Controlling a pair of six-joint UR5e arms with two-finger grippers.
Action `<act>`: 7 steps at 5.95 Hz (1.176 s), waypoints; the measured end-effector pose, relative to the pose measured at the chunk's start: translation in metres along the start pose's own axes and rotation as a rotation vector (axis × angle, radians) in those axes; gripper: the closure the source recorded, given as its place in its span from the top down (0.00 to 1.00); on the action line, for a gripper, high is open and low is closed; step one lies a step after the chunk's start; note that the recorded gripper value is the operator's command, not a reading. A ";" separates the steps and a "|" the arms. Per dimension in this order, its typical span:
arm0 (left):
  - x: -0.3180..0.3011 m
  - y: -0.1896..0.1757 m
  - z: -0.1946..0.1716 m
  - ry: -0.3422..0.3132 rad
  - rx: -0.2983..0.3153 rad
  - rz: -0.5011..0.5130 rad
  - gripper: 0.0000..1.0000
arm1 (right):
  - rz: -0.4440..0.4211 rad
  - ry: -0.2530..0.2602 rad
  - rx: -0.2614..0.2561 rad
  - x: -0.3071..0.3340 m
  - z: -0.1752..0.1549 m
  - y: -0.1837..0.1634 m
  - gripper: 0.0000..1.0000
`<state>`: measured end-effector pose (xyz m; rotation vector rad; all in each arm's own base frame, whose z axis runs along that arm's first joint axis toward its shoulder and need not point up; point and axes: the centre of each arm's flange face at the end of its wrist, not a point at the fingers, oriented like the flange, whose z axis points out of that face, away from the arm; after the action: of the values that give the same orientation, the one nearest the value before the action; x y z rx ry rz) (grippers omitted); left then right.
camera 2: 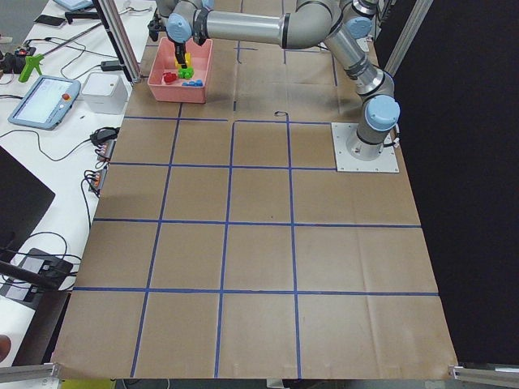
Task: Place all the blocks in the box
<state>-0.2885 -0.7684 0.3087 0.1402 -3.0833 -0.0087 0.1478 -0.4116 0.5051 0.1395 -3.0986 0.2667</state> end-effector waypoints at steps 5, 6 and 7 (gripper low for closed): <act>-0.001 0.027 -0.075 -0.042 0.076 0.069 0.99 | 0.007 -0.004 0.025 0.002 -0.014 -0.019 1.00; -0.040 0.048 -0.129 -0.052 0.061 0.109 0.99 | 0.008 -0.010 0.030 0.002 -0.017 -0.024 1.00; -0.077 0.075 -0.165 -0.058 0.054 0.156 0.99 | 0.008 -0.011 0.034 0.003 -0.019 -0.031 1.00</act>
<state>-0.2098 -0.6875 0.4701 -0.1002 -3.1439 0.0790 0.1483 -0.4388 0.5295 0.1293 -3.1070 0.3207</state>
